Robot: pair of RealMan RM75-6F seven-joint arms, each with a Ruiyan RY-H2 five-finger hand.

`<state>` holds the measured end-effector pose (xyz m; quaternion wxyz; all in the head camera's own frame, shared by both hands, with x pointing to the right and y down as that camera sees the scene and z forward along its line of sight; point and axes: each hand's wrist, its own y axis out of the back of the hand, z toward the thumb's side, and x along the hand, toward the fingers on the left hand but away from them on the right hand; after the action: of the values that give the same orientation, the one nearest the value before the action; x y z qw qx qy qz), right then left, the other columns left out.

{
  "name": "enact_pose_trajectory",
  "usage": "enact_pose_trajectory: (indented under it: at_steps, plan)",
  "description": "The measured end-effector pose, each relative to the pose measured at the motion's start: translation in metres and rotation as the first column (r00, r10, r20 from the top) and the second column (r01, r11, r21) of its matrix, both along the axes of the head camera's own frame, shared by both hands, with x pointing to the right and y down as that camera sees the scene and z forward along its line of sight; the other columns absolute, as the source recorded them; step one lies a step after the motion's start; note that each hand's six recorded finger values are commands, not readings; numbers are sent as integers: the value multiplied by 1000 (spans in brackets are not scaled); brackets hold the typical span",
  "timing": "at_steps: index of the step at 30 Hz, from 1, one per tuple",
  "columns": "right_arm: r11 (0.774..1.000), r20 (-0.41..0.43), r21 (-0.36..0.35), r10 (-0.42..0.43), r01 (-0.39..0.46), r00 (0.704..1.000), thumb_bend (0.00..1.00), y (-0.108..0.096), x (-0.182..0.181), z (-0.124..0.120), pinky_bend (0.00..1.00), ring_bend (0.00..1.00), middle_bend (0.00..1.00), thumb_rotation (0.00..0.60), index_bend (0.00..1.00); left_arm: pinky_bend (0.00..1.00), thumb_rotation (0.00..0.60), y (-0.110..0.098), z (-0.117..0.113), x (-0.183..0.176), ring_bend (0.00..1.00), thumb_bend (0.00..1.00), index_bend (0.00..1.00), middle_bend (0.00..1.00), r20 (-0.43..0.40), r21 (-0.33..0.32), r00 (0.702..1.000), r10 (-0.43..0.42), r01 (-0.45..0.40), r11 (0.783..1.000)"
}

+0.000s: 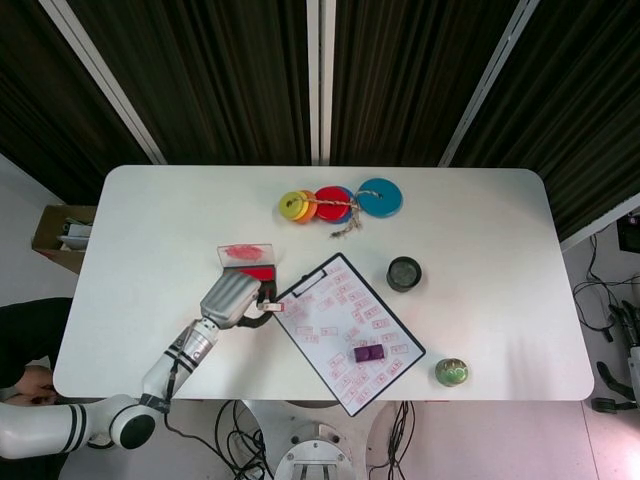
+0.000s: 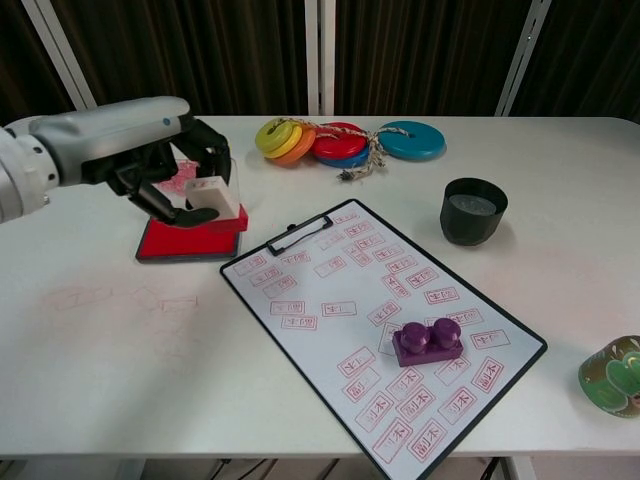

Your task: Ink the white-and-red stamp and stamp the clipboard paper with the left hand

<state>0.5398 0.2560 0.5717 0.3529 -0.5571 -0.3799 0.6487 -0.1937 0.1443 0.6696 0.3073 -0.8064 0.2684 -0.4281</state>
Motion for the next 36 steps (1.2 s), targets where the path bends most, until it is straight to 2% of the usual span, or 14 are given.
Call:
enact_pose_trajectory:
  at_steps: [12,19,26,36]
  plan:
    - [999,2,-22,-28,28,1000,223,0,-11,10,0,0,0,600,0,1000,600,35,27,-81,1000,474,601,625,40,-59,994,-104,106,993]
    - [999,-2,-21,-30,30,1000,223,0,-11,8,0,0,0,600,0,1000,600,48,40,-87,1000,455,585,606,40,-61,995,-92,94,994]
    - [999,-3,-20,-33,33,999,223,-1,-12,6,0,0,0,600,0,1000,600,54,52,-92,1000,447,567,590,75,-16,995,-63,65,998]
    - [999,-3,-25,-36,36,999,223,0,-13,7,0,0,0,600,0,1000,600,60,65,-99,1000,429,542,566,121,-23,992,-48,51,998]
